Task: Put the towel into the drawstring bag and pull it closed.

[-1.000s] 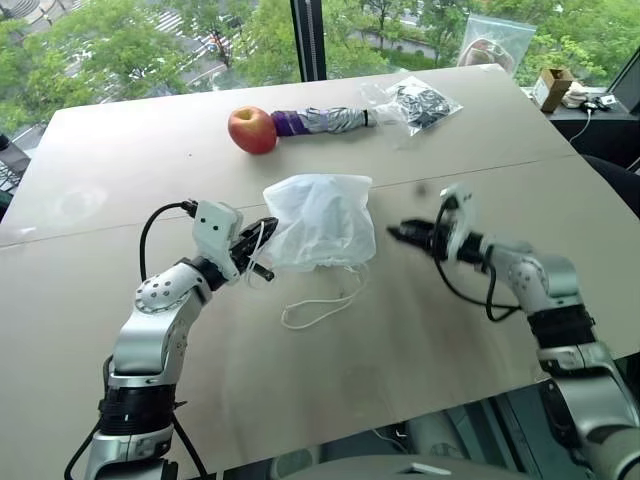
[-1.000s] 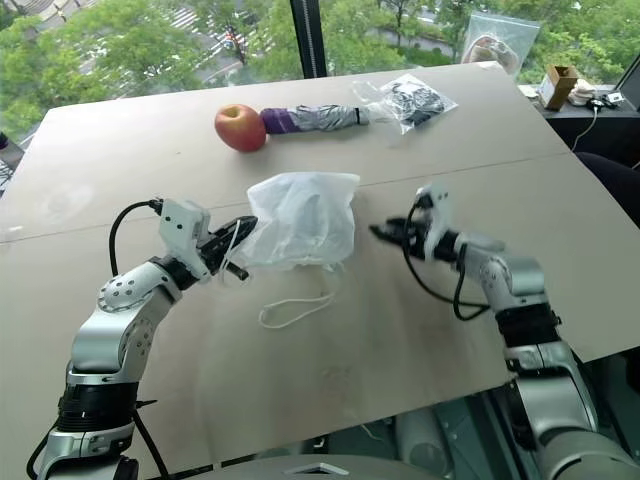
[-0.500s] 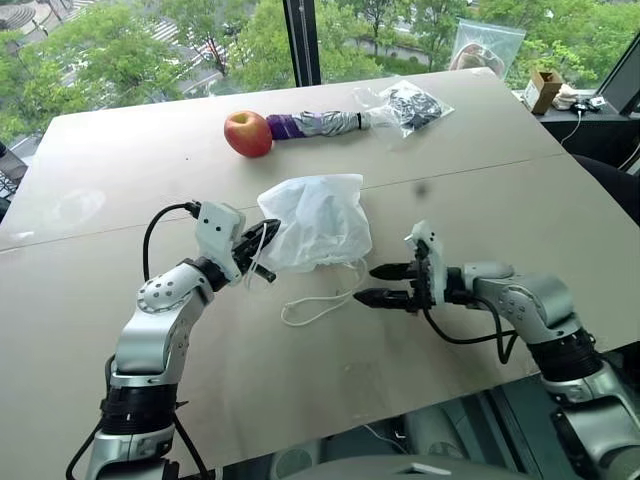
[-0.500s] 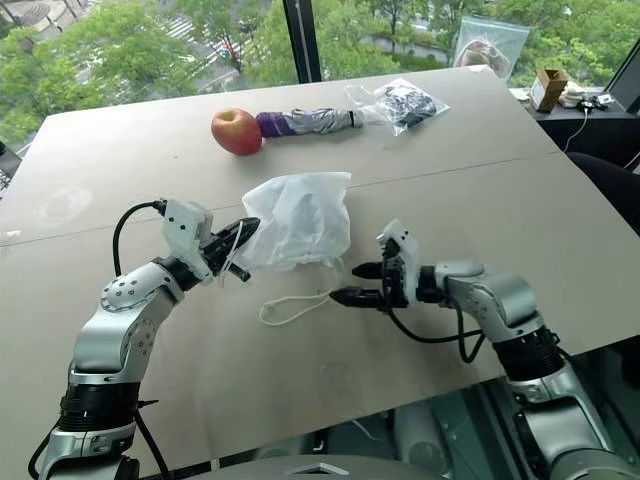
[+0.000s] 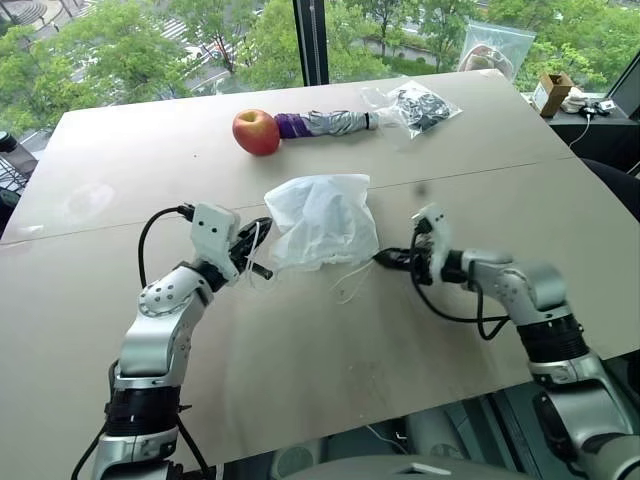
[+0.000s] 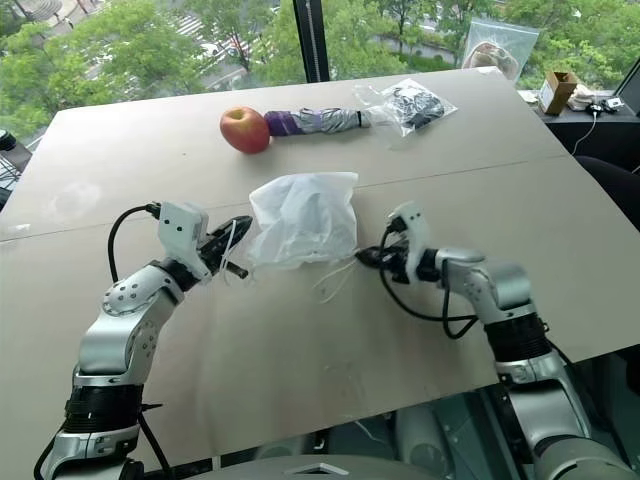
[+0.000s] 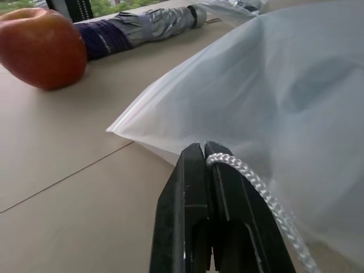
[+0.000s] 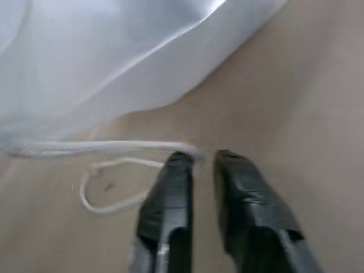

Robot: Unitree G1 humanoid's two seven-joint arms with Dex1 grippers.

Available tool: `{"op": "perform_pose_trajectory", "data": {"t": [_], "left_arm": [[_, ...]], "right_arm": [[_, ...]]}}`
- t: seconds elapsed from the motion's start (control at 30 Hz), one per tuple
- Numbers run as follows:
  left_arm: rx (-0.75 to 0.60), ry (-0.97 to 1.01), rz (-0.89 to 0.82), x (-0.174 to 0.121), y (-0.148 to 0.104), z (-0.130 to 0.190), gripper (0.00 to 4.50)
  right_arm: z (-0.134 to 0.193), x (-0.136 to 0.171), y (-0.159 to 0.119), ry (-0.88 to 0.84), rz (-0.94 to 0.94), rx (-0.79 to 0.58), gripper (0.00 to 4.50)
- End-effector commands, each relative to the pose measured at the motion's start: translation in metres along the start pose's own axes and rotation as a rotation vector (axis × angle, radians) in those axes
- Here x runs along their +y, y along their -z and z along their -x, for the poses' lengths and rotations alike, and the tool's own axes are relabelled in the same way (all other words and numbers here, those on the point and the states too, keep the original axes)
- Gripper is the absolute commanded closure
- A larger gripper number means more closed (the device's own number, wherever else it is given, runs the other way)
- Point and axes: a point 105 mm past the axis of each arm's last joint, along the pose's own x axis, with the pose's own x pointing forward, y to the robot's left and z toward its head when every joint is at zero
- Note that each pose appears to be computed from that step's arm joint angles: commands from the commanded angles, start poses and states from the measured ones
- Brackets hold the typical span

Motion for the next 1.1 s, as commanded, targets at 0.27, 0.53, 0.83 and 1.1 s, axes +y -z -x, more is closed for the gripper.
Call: {"op": "perform_pose_trajectory", "data": {"t": [0.27,0.53,0.83,1.1], "left_arm": [[-0.132,-0.326,-0.14,0.058,-0.032,0.006,4.5],[-0.143,-0.328,-0.161,0.055,-0.034,0.004,4.5],[-0.153,-0.526,-0.215,0.082,-0.039,0.018,4.5],[-0.164,-0.599,-0.209,0.079,-0.039,0.019,4.5]], "right_arm": [[0.048,-0.035,-0.062,0.122,0.152,-0.156,4.47],[0.05,-0.045,-0.064,0.207,0.241,-0.189,4.47],[0.087,-0.114,-0.118,0.833,0.358,-0.526,4.47],[0.082,-0.111,-0.118,0.9,0.416,-0.602,4.47]]}}
